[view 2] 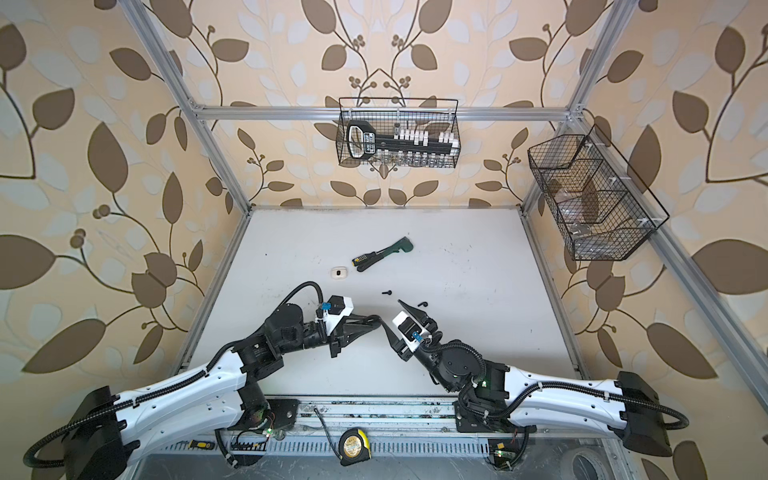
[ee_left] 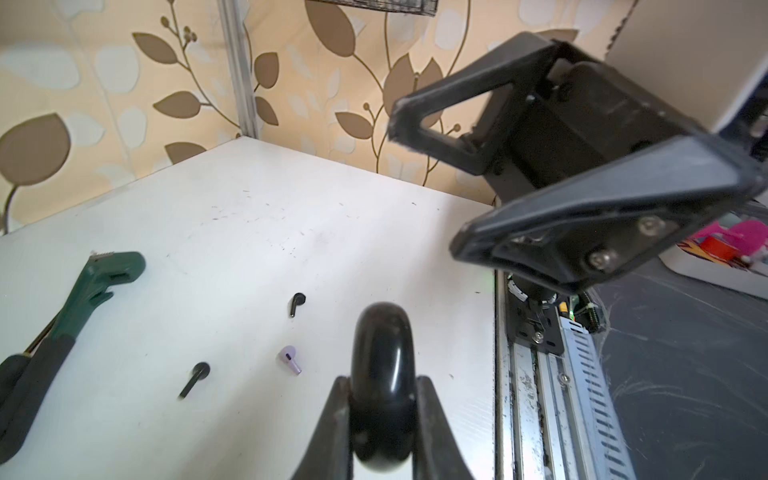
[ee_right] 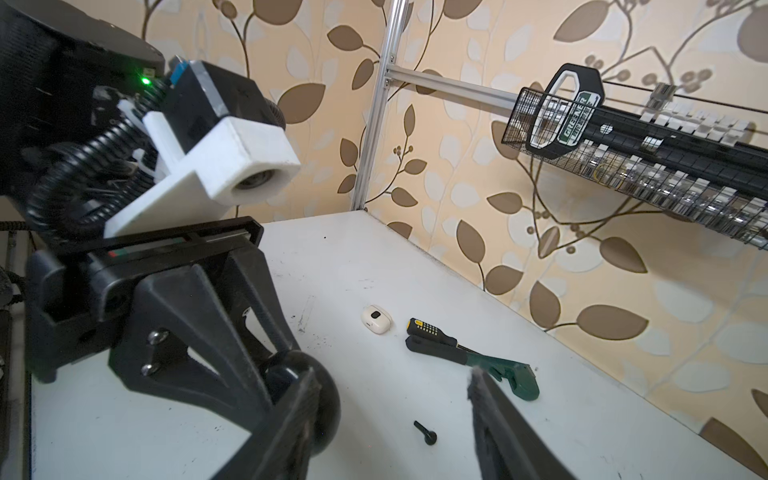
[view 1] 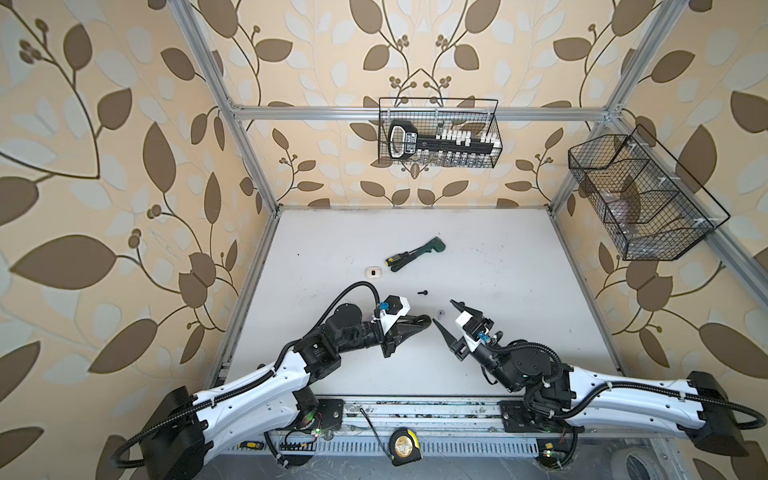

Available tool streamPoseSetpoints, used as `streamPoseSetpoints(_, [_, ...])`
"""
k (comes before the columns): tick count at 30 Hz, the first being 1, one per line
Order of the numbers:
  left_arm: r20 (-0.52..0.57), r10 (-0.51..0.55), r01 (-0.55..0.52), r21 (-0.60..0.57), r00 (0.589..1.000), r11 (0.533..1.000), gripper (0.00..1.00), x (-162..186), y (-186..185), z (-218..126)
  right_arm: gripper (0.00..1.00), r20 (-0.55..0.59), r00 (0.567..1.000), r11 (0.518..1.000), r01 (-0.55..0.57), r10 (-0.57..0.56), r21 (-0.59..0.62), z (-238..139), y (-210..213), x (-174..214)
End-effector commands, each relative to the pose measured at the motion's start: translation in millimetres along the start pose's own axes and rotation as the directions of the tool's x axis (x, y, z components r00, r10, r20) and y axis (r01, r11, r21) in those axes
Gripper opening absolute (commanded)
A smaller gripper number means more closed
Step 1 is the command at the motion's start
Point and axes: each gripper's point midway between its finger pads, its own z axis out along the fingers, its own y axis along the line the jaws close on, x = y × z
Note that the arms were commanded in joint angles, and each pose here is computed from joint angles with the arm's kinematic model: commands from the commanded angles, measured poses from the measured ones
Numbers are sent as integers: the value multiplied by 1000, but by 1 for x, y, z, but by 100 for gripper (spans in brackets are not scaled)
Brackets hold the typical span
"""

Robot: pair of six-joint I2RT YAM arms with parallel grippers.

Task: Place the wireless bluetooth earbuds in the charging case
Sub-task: 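Open the right gripper and draw it back from the black case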

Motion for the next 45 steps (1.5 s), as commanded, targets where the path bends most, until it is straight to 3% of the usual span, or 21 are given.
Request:
streamPoseSetpoints(1, [91,124,-132,87,988,987,0,-15,-17,-1,59,2,1000,1000,-17,17,-18,1,3,-1])
streamPoseSetpoints(25, [127,161,-190,270,979,944,0,-19,-50,-8,57,-3,1000,998,-5,4,-58,2,10,-3])
streamPoseSetpoints(29, [120,165,-189,237,979,953,0,-16,-44,-6,56,8,1000,999,-9,9,-53,-1,7,-6])
streamPoseSetpoints(39, [174,177,-190,64,969,980,0,-27,-25,-20,56,68,998,971,27,-11,-236,-17,33,-17])
streamPoseSetpoints(45, [176,189,-205,75,966,976,0,-28,-29,-23,54,42,998,962,59,-50,-265,-12,46,-12])
